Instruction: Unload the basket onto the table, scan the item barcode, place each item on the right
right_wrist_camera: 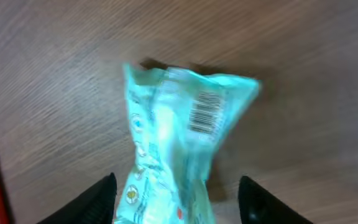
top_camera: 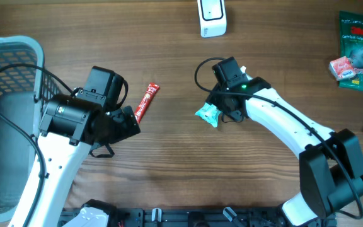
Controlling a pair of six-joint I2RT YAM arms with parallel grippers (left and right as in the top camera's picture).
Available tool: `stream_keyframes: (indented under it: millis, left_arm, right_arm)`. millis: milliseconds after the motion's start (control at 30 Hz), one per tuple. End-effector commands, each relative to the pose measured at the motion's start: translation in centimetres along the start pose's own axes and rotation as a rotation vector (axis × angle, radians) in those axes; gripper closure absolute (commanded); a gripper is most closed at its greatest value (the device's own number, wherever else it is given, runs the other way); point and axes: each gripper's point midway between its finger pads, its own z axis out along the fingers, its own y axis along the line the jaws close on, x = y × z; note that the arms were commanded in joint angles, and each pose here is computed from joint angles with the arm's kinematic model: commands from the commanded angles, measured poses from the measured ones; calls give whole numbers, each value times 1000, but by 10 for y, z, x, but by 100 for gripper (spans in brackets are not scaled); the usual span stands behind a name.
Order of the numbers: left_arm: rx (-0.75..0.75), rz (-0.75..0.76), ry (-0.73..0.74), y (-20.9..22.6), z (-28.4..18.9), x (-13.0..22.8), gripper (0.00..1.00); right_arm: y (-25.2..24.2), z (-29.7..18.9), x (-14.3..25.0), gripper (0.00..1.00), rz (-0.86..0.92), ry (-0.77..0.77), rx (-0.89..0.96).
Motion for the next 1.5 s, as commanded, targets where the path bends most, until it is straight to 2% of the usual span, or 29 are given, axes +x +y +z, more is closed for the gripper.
stream_keyframes:
  millis: [0,33,100,233,333,367,467,533,600,633,733,833,1067,1267,1467]
  left_arm:
    - [8,11,-4,0,-2,0,0]
    - [8,11,-4,0,-2,0,0]
    - [8,11,-4,0,-2,0,0]
    - [8,11,-4,0,-2,0,0]
    - [8,11,-4,0,-2,0,0]
    - [8,11,-4,0,-2,0,0]
    - [8,11,-4,0,-2,0,0]
    - [8,11,-4,0,-2,0,0]
    - [8,11,-4,0,-2,0,0]
    - [8,11,-4,0,-2,0,0]
    - [8,11,-4,0,-2,0,0]
    - [8,11,-4,0,-2,0,0]
    - [8,11,-4,0,-2,0,0]
    - [8,11,-4,0,-2,0,0]
    - [8,11,-4,0,-2,0,0]
  right_arm:
    - [5,19,7,39,-240,-5,15]
    - [1,22,7,44,-272,-23,45]
    - [-6,26,7,62,-300,-39,99]
    - [-24,31,14,68,-382,0,174]
    - [-66,18,4,75,-409,-38,393]
    - [-79,8,-6,74,-419,-82,481]
    - [-95,-29,-35,55,-459,-194,650]
    - [-81,-41,-42,44,-521,-193,613]
    - [-60,-40,-38,27,-578,-148,506]
    - [-52,-35,-30,24,-609,-104,447]
    - [-48,-25,-15,24,-676,-20,386]
    - [-58,-18,1,24,-834,81,379]
    - [-71,-12,16,24,-895,152,380]
    - [-83,13,30,23,-938,159,341]
    - [-104,36,48,35,-966,172,319]
